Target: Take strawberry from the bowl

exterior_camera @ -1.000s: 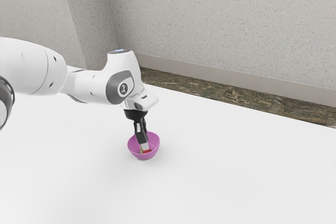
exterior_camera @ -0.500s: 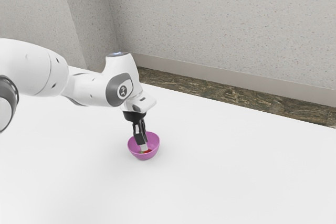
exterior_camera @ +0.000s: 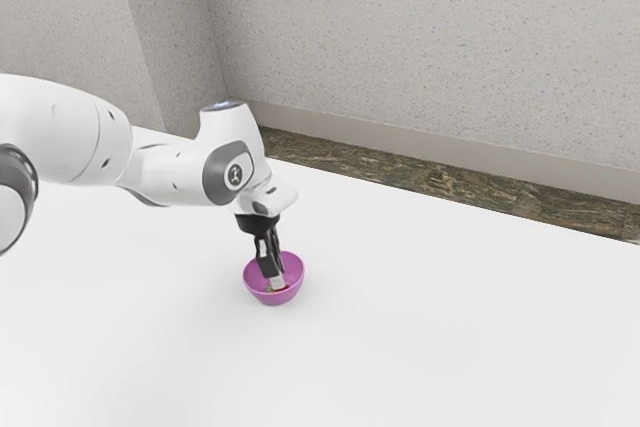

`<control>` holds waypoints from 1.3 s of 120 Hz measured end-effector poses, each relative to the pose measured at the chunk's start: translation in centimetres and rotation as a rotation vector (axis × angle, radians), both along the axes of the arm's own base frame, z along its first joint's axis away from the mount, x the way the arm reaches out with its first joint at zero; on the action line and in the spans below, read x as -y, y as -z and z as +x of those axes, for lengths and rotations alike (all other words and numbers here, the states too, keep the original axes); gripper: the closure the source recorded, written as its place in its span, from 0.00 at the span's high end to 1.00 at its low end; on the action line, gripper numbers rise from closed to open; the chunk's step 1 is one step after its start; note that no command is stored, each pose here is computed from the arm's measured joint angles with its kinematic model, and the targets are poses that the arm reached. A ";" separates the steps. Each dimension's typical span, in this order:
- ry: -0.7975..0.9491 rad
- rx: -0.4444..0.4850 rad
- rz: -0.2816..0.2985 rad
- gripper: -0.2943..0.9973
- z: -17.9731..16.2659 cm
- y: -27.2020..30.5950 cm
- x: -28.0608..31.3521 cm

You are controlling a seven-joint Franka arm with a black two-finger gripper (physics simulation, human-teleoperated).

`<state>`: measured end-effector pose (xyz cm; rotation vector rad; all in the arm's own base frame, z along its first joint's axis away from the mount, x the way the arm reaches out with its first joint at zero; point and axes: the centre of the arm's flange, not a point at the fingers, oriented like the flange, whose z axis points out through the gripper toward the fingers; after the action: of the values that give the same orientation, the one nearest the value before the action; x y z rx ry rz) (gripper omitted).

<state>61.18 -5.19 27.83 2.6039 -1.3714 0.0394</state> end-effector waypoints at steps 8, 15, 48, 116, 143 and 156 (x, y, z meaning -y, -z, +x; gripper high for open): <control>-0.001 0.000 -0.002 0.44 0.0 0.2 -0.1; -0.008 -0.002 -0.011 0.44 0.0 0.3 -0.1; -0.087 -0.010 -0.082 0.45 -0.1 0.6 -0.3; -0.122 -0.023 -0.090 0.45 -1.2 1.3 -1.6; -0.126 -0.031 -0.089 0.45 -1.1 2.5 -1.7; -0.124 -0.035 -0.087 0.44 -1.0 3.1 -1.7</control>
<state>60.17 -3.50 24.72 2.6009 -1.1685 0.0694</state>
